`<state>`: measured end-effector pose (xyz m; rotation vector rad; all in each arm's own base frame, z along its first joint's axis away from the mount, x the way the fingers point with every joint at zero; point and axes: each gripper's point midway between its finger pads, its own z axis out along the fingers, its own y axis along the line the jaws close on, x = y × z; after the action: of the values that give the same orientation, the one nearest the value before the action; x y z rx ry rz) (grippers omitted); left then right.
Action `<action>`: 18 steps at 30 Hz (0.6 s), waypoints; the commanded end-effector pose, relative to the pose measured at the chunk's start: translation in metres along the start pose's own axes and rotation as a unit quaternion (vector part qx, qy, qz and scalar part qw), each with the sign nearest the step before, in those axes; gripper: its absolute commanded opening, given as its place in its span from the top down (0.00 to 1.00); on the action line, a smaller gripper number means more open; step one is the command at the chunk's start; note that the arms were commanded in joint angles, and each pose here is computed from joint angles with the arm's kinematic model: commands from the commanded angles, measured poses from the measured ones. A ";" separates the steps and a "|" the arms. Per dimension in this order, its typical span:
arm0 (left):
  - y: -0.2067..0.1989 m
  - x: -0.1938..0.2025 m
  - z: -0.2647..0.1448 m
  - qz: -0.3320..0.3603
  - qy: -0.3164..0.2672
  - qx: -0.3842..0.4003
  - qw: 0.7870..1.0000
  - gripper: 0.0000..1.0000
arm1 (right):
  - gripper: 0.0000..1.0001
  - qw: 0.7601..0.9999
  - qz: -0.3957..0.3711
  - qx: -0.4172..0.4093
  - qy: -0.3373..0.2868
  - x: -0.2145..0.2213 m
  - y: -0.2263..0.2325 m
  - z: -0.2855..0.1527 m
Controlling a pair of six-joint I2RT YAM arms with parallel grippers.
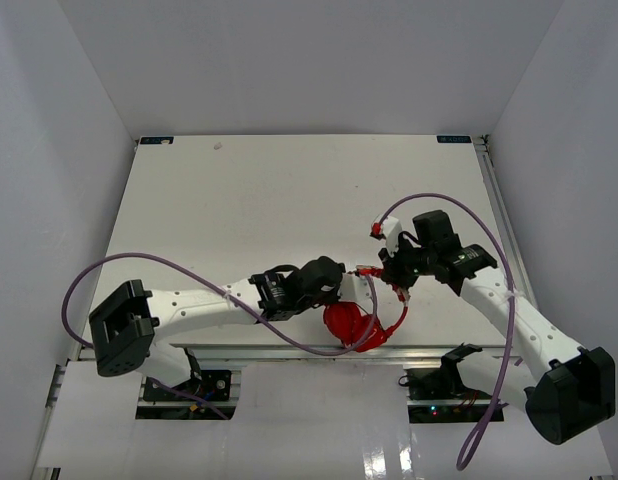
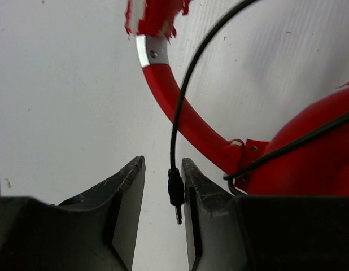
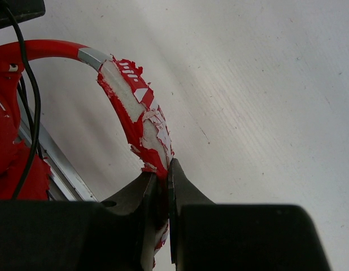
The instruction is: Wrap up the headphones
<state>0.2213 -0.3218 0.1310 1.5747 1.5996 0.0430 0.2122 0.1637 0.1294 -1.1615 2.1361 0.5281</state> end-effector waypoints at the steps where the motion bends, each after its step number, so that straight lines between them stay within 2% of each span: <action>1: 0.002 -0.008 -0.011 -0.040 -0.041 -0.003 0.998 0.55 | 0.92 0.999 0.018 -0.013 -0.039 -0.030 -0.001 -0.008; 3: 0.000 -0.006 -0.012 -0.045 -0.042 -0.001 0.998 0.53 | 0.92 0.999 0.028 -0.010 -0.040 -0.031 -0.004 -0.009; 5: 0.000 -0.002 -0.012 -0.051 -0.042 -0.006 0.998 0.42 | 0.92 0.999 0.035 -0.008 -0.039 -0.033 -0.008 -0.008; 9: 0.009 0.003 -0.022 -0.070 -0.050 -0.028 0.996 0.31 | 0.92 0.998 0.046 0.001 -0.035 -0.035 -0.018 -0.006; 18: 0.049 0.024 -0.059 -0.142 -0.060 -0.103 0.983 0.13 | 0.92 0.997 0.064 0.035 -0.024 -0.046 -0.048 0.001</action>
<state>0.2238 -0.2799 0.1548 1.3179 1.6422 -0.0329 0.2434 0.1570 0.1293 -1.0487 2.2456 0.5296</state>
